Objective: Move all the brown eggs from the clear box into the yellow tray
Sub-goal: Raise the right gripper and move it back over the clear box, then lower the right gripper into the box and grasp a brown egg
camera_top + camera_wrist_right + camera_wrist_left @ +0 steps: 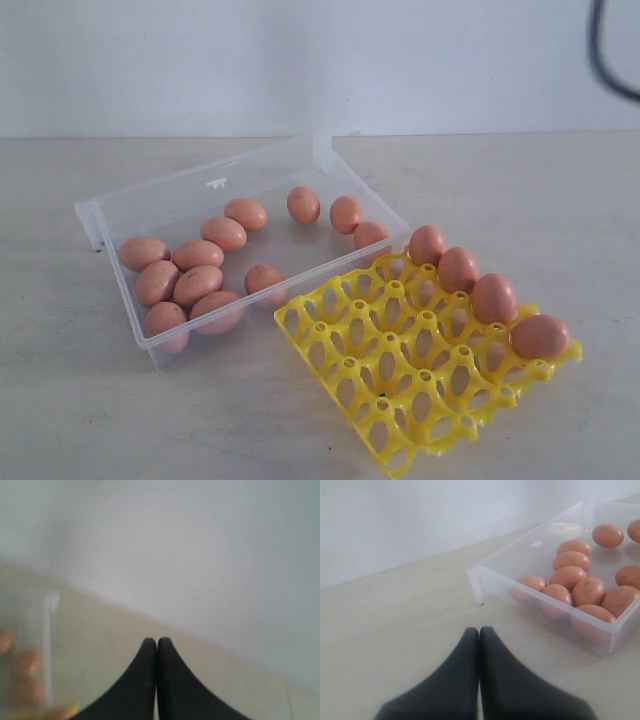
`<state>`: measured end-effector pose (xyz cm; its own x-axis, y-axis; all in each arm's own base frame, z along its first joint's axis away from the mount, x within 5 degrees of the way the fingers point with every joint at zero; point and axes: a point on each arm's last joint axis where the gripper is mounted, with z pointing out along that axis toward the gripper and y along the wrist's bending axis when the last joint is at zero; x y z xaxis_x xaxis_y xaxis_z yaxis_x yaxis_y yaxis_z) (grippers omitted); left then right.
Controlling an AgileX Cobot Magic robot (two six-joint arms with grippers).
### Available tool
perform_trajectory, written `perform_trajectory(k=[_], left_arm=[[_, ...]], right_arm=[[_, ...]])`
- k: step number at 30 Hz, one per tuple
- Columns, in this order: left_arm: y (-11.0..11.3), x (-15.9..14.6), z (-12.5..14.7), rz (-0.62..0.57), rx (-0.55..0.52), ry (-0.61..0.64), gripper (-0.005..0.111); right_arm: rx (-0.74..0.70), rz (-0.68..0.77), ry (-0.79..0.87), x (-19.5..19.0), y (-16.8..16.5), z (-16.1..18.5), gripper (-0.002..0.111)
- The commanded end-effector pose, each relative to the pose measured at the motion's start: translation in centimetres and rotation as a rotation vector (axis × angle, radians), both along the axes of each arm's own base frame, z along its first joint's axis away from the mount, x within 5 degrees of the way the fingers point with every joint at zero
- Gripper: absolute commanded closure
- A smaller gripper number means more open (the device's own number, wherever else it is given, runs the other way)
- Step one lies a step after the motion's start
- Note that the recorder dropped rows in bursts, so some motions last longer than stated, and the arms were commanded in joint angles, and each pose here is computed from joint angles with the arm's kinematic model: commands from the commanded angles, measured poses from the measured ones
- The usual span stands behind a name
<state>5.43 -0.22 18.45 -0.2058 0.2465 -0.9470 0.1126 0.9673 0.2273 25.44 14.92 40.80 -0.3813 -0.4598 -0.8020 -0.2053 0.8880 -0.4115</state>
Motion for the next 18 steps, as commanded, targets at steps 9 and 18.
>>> perform_trajectory(k=[9,18], left_arm=[[0.0,0.0,0.1,-0.001,-0.008,-0.010,0.111],[0.0,0.0,0.1,-0.001,-0.008,-0.010,0.111]], right_arm=[[0.158,0.383,0.879,6.3,14.6,-10.6,0.108],[0.043,0.400,0.995,8.9,16.8,-17.5,0.108]])
